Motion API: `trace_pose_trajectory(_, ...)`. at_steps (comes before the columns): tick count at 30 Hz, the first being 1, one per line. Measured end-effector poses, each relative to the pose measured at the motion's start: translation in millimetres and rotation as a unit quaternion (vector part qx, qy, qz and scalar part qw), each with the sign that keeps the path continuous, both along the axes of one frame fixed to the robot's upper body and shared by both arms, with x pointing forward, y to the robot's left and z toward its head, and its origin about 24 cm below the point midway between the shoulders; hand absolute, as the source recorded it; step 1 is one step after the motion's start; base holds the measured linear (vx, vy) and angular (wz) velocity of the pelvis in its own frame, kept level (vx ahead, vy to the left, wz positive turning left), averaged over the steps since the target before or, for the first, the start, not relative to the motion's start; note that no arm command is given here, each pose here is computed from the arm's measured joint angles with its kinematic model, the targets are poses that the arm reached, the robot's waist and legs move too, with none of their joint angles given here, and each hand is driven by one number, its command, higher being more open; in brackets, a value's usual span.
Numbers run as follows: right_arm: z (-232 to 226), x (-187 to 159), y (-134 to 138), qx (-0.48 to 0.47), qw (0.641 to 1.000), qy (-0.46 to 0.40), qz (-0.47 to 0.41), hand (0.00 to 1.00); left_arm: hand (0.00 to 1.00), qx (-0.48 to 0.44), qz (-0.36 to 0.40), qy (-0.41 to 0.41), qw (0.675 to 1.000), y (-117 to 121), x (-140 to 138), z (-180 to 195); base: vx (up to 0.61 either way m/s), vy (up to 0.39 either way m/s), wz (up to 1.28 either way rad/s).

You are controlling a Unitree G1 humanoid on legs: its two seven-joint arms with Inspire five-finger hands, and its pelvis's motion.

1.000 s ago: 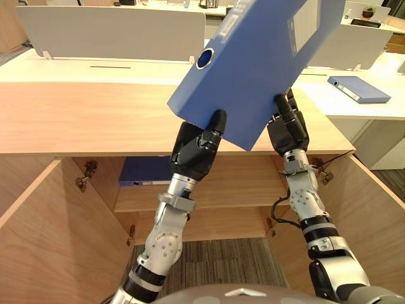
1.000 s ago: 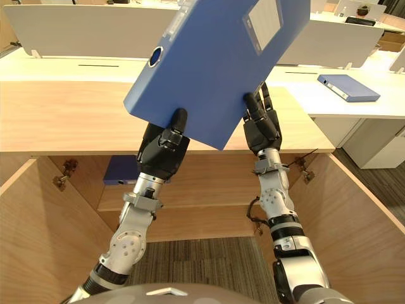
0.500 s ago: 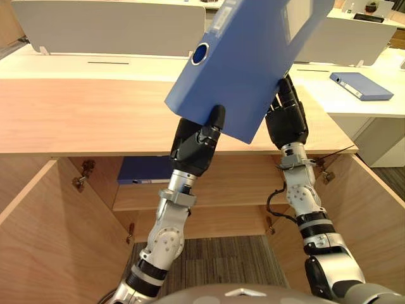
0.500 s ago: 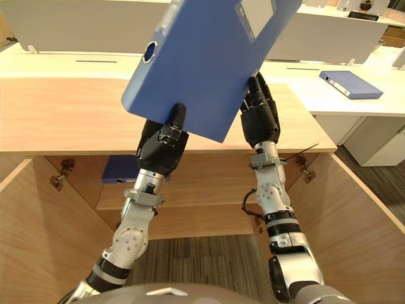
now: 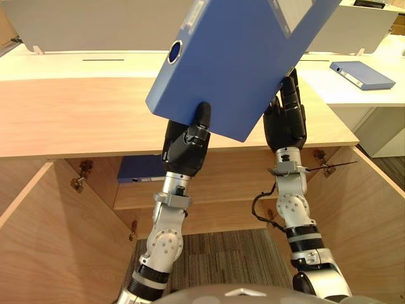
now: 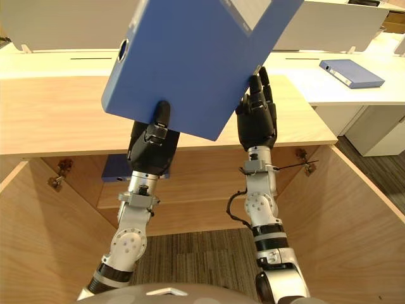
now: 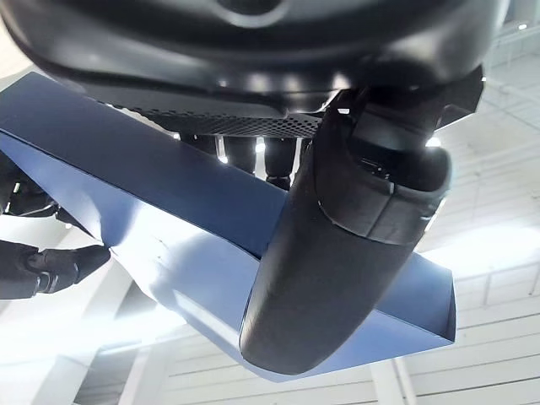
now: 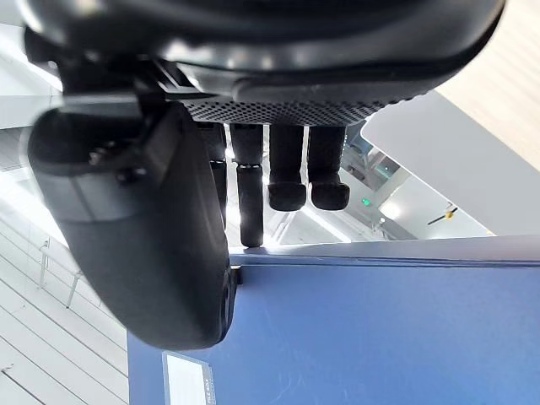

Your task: Walk over to the cabinet, pick up the folder, carry it to the office cabinet, place the folder inside the office cabinet, then close the office cabinet door

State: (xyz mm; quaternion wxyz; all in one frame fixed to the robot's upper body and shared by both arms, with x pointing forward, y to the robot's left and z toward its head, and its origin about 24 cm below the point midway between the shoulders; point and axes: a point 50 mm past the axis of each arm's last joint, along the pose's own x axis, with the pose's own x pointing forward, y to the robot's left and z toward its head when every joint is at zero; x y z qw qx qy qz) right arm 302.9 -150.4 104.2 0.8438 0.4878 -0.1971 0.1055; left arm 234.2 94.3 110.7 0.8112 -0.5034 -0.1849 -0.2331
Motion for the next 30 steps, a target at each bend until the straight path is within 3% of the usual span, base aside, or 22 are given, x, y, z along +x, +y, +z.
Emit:
trace_pose_trajectory(1, -1, 0, 1, 0.001, 1.000, 0.002, 0.001, 0.00, 0.00, 0.002, 0.003, 0.002, 1.000, 2, 0, -1, 0.00, 0.000, 0.00)
trace_pose_trajectory(2, -3, -1, 2, 0.004, 1.000, 0.006, 0.003, 1.00, 0.00, 0.007, 0.010, 0.005, 1.000, 4, 0, -3, 0.00, 0.000, 0.00)
trace_pose_trajectory(5, -6, -4, 4, 0.006, 1.000, 0.010, 0.007, 1.00, 0.00, 0.013, 0.017, 0.010, 1.000, 6, -2, -5, 0.00, 0.000, 0.00)
trace_pose_trajectory(15, -5, -13, 5, -0.144, 0.990, 0.004, 0.001, 1.00, 0.00, 0.025, 0.050, 0.010, 0.998, 21, 1, -5, 0.00, 0.000, 0.00)
trace_pose_trajectory(30, -20, -17, -8, -0.127, 0.991, 0.044, -0.021, 1.00, 0.00, 0.048, 0.039, 0.011, 0.998, 16, 1, -6, 0.00, 0.000, 0.00)
